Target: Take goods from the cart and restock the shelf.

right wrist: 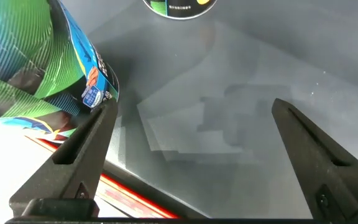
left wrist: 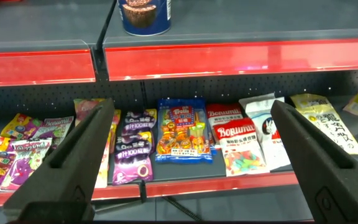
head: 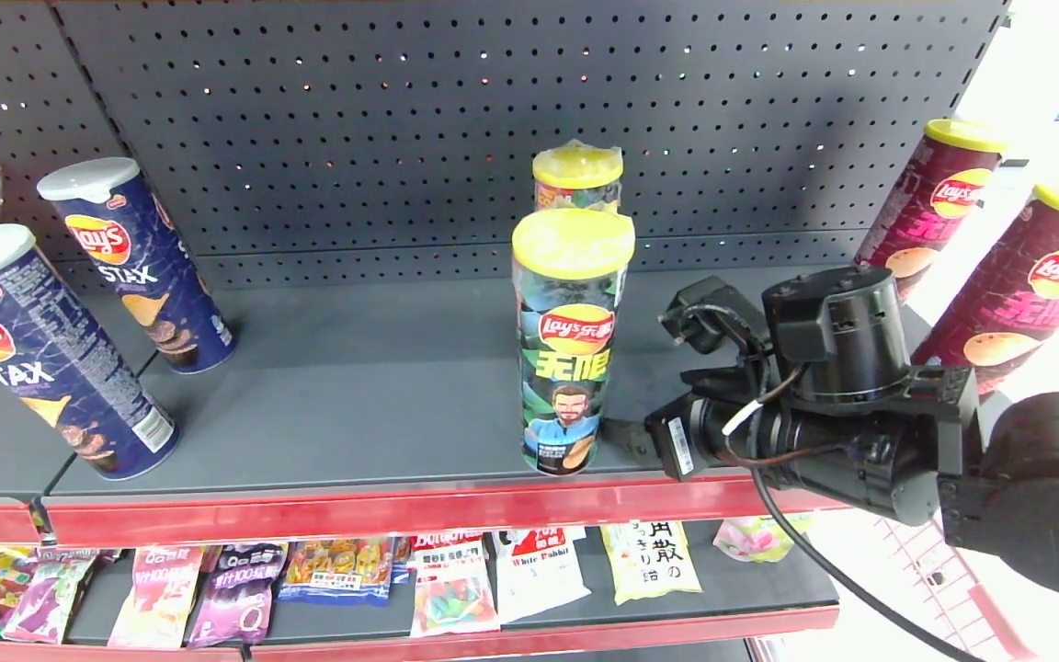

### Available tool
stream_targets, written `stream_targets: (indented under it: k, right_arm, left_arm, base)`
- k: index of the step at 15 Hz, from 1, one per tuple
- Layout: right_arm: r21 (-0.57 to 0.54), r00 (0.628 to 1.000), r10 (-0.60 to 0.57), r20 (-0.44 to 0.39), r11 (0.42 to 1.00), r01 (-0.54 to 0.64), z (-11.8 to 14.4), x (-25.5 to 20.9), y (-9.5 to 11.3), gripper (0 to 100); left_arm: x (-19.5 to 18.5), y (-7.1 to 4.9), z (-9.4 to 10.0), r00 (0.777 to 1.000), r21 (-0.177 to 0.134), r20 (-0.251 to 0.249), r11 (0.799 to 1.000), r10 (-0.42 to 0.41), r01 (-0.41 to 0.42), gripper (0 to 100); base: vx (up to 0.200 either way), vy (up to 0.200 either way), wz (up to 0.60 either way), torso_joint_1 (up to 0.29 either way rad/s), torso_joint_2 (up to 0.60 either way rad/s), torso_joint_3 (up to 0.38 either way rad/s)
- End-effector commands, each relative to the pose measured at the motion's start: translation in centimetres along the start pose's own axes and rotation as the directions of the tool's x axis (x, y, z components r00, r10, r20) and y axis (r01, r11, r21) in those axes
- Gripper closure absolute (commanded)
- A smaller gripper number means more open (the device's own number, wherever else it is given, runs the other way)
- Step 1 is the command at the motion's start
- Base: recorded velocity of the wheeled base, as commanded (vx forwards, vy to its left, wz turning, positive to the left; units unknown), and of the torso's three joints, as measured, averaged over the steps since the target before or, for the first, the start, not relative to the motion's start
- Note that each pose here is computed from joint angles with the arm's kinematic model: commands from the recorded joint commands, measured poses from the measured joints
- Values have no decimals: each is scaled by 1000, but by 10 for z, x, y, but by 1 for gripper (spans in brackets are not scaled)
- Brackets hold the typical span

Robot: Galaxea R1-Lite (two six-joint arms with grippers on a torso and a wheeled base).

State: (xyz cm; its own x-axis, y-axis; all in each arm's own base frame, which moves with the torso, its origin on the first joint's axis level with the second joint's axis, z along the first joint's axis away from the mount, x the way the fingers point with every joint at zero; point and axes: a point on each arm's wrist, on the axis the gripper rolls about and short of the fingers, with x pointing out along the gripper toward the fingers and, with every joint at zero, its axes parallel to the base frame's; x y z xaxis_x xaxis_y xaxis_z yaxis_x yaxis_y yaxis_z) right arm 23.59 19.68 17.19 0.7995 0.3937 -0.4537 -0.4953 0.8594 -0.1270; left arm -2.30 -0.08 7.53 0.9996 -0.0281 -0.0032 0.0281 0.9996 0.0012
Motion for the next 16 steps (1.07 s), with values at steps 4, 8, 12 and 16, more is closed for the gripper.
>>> stream_targets:
  k: [4, 8, 12, 16]
  right_arm:
    - [3, 1000, -4, 4, 1000, 4, 1, -1, -1, 0]
    - [27, 998, -28, 49, 999, 26, 7, -19, -13, 0]
    - [69, 988, -50, 147, 997, 41, -2, -86, -39, 0]
    - [64, 982, 14, 187, 998, -27, -55, -153, -45, 0]
  left_arm:
    - [0, 0, 0, 1000, 0, -1, 1000, 0, 0, 0]
    - [0, 0, 0, 1000, 0, -1, 1000, 0, 0, 0]
    - [0, 0, 0, 1000, 0, -1, 1000, 0, 0, 0]
    - [0, 0, 0, 1000, 0, -1, 1000, 0, 0, 0]
  base:
    - [0, 0, 0, 0, 0, 0]
    - [0, 0, 0, 0, 0, 0]
    - [0, 0, 0, 0, 0, 0]
    - [0, 0, 0, 0, 0, 0]
